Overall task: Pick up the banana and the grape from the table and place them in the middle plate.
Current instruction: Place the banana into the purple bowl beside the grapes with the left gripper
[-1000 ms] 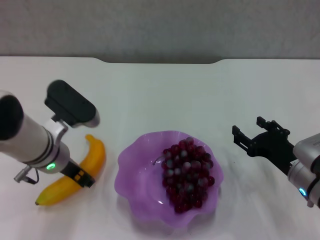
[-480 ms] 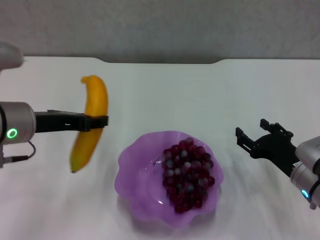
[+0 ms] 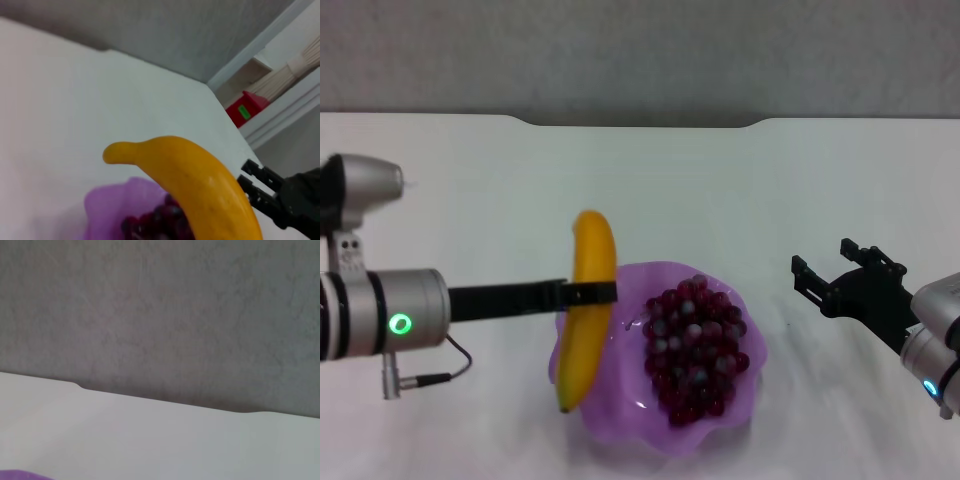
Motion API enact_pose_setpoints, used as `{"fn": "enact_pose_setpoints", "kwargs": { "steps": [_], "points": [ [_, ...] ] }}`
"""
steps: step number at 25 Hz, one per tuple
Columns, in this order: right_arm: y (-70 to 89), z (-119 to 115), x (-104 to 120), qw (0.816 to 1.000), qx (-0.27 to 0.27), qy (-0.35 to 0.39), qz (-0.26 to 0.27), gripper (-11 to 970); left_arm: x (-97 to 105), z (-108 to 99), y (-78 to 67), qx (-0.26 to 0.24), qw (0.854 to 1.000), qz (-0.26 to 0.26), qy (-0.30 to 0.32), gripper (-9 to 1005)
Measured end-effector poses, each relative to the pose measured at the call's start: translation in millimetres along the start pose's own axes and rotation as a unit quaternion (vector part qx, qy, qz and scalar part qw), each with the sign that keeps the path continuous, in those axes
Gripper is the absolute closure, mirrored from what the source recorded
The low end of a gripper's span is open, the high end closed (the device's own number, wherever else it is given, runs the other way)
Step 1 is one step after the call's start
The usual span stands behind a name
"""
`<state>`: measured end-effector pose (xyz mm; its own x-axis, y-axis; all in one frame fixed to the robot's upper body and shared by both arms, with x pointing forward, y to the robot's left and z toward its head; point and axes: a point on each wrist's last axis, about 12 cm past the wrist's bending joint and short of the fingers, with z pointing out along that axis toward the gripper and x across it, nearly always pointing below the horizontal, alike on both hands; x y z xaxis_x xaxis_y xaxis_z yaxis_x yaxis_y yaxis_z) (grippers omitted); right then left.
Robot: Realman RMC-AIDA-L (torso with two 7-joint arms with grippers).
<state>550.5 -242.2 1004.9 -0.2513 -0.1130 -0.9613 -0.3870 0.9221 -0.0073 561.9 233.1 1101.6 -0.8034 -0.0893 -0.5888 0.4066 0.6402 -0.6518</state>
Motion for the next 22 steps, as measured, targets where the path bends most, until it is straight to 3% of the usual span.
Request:
{"fn": "enact_pose_setpoints", "kwargs": {
  "steps": [6,12,22],
  "points": [
    [0.4,2.4,-3.2,1.0,-0.002,-0.005,-0.001,193,14.3,16.2,12.8,0.019,0.999,-0.033,0.015,497],
    [-1.1,1.0,-2.1,1.0,0.002,-0.004,0.001,193,20.6,30.8,8.9,0.031,0.999,-0.024,0.021,497],
    [-0.4,1.2,-2.7,1.0,0.0,-0.005,0.0,192,22.9,38.2,15.8,-0.002,1.0,-0.015,0.004,498]
  ]
}}
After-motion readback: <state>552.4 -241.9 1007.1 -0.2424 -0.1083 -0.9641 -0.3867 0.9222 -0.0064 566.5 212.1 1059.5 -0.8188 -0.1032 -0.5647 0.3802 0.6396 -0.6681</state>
